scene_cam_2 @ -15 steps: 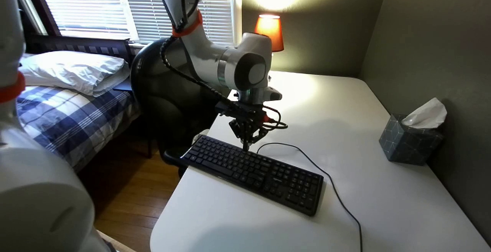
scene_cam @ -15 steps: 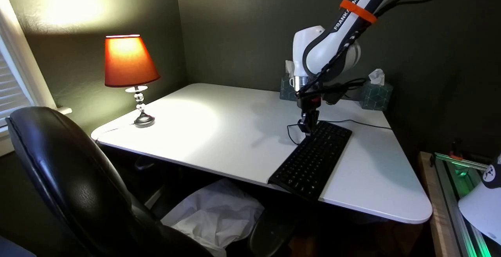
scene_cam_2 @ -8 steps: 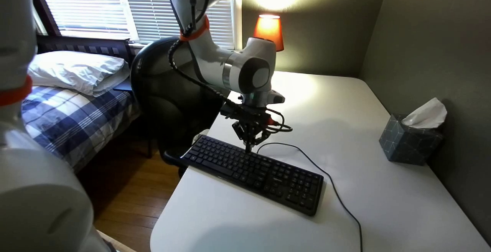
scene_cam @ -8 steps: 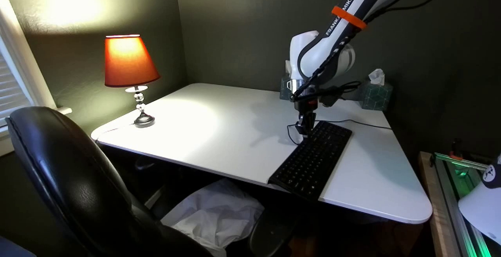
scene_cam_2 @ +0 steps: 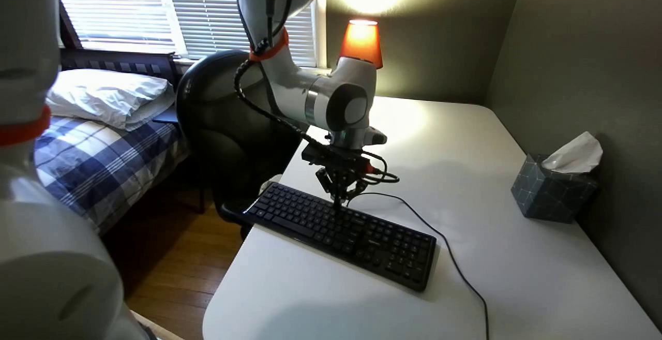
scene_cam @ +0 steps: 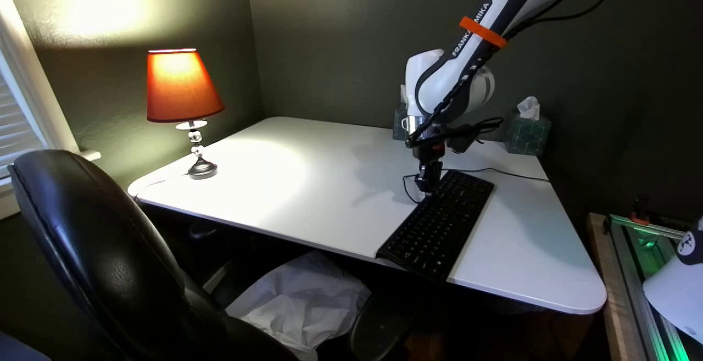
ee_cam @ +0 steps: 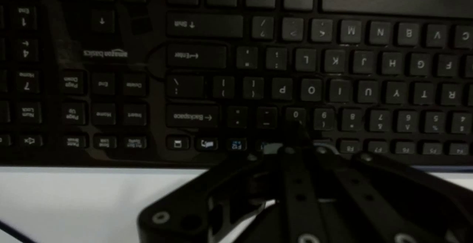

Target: Press the button on the keyboard

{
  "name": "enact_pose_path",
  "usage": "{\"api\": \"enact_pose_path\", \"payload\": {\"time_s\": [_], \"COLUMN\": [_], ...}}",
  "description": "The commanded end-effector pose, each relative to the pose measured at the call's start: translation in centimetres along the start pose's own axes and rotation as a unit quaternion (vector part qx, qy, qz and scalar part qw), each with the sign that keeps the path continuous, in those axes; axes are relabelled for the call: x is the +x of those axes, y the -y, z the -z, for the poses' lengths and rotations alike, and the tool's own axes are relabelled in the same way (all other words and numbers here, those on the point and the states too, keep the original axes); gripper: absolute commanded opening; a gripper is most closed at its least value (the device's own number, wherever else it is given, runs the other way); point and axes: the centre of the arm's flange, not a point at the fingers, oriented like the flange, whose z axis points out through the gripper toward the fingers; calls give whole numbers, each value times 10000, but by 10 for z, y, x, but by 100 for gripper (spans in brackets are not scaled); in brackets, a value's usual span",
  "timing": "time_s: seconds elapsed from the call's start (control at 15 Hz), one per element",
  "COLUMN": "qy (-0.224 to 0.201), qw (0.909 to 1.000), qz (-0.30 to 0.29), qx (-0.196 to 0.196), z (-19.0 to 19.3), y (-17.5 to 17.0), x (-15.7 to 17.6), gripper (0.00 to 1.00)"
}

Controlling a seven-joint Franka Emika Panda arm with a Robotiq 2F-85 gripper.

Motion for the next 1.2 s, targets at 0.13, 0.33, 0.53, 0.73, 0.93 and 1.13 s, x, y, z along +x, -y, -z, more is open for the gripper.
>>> {"api": "enact_pose_path", "payload": {"time_s": [0.13, 0.33, 0.53, 0.73, 0.93, 1.13], "qy": [123, 106, 130, 161, 213, 231], "qw": [9996, 9993, 9993, 9993, 9991, 9991], "qz": [157, 233, 253, 244, 251, 248], "qx": [201, 261, 251, 245, 258, 259], "z": [-4, -3, -3, -4, -6, -7], "y": [-2, 1, 2, 2, 3, 3], "x": [4, 4, 6, 8, 11, 12], "gripper": [0, 0, 0, 0, 0, 0]}}
